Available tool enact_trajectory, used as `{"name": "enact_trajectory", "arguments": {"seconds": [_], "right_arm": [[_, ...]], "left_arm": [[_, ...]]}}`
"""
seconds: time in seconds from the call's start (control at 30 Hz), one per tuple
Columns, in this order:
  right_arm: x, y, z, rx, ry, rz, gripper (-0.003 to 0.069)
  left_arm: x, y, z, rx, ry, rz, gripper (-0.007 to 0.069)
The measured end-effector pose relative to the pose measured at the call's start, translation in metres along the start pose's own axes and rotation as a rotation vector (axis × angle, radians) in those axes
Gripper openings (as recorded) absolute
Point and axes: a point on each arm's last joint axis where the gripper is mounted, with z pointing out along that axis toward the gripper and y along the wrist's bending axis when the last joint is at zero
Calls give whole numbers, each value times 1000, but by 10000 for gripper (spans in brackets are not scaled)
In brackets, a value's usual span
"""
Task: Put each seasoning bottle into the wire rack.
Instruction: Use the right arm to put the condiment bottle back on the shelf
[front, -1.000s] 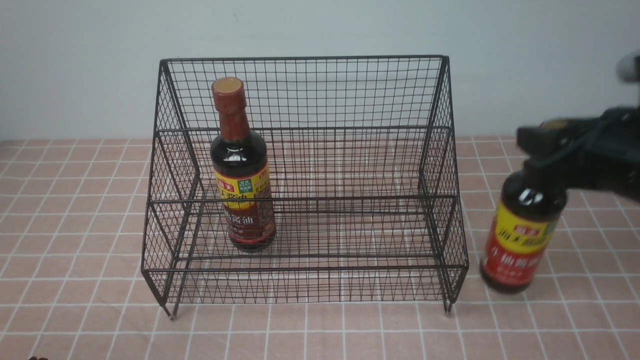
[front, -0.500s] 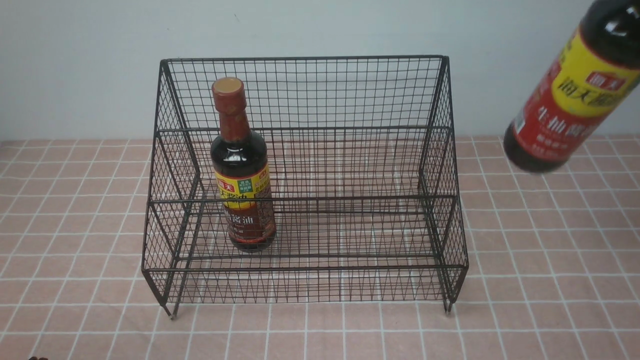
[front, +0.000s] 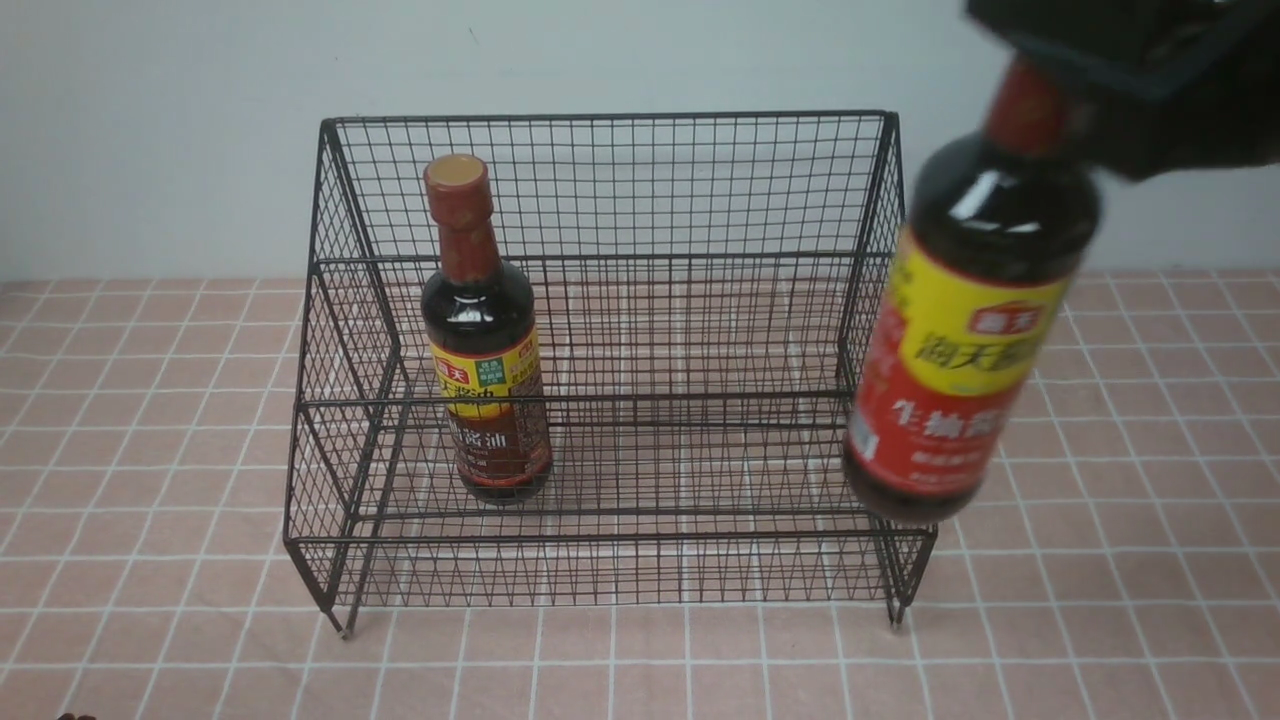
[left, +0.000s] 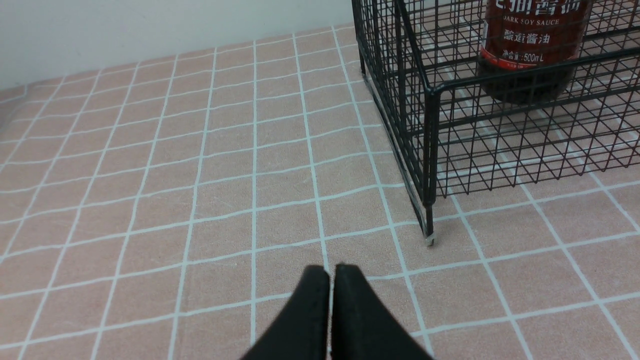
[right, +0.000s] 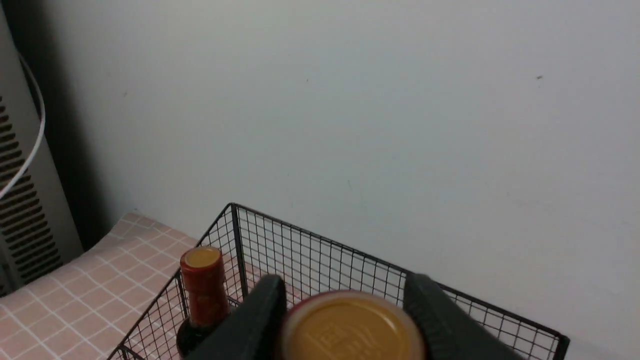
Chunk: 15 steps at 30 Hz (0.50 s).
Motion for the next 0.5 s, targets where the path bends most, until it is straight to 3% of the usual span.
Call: {"name": "enact_trajectory", "arguments": {"seconds": [0.5], "right_arm": [[41, 4, 65, -21, 107, -4, 282]], "left_arm": [[0, 0, 0, 0, 0, 0, -7]]}}
